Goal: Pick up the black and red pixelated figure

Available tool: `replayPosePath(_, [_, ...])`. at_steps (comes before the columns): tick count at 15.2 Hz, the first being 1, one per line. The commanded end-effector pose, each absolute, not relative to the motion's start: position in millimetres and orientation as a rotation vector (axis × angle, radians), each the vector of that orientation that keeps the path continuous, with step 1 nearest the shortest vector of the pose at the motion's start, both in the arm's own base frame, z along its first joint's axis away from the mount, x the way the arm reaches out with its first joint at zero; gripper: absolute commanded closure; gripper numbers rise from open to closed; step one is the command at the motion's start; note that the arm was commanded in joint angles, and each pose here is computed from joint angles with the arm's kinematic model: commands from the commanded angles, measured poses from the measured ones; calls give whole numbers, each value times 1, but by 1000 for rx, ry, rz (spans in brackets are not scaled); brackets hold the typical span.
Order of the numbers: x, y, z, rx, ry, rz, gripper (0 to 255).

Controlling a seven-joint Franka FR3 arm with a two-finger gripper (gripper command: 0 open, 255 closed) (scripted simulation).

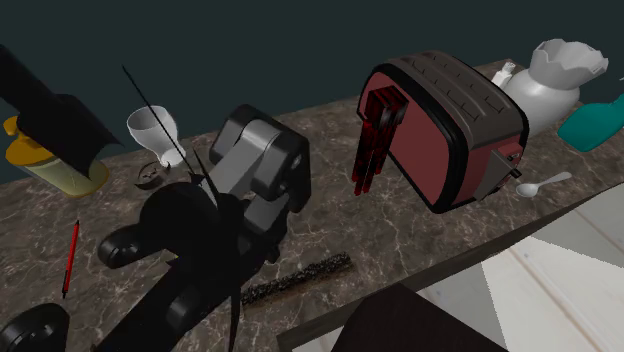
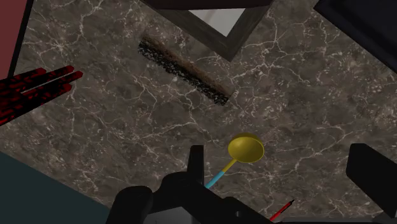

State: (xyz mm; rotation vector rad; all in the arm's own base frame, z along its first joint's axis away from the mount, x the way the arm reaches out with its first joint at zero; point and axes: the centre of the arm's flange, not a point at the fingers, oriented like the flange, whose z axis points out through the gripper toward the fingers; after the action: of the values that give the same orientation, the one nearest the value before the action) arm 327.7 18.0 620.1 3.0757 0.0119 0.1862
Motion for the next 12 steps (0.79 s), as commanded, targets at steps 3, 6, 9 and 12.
replayPosePath(3, [332, -8, 616, 3080, 3, 174, 0])
replayPosePath(6, [338, -48, 609, 3086, -9, 156, 0])
replayPosePath(9, [344, -87, 602, 3092, -22, 137, 0])
replayPosePath(12, [349, -127, 595, 3098, -35, 118, 0])
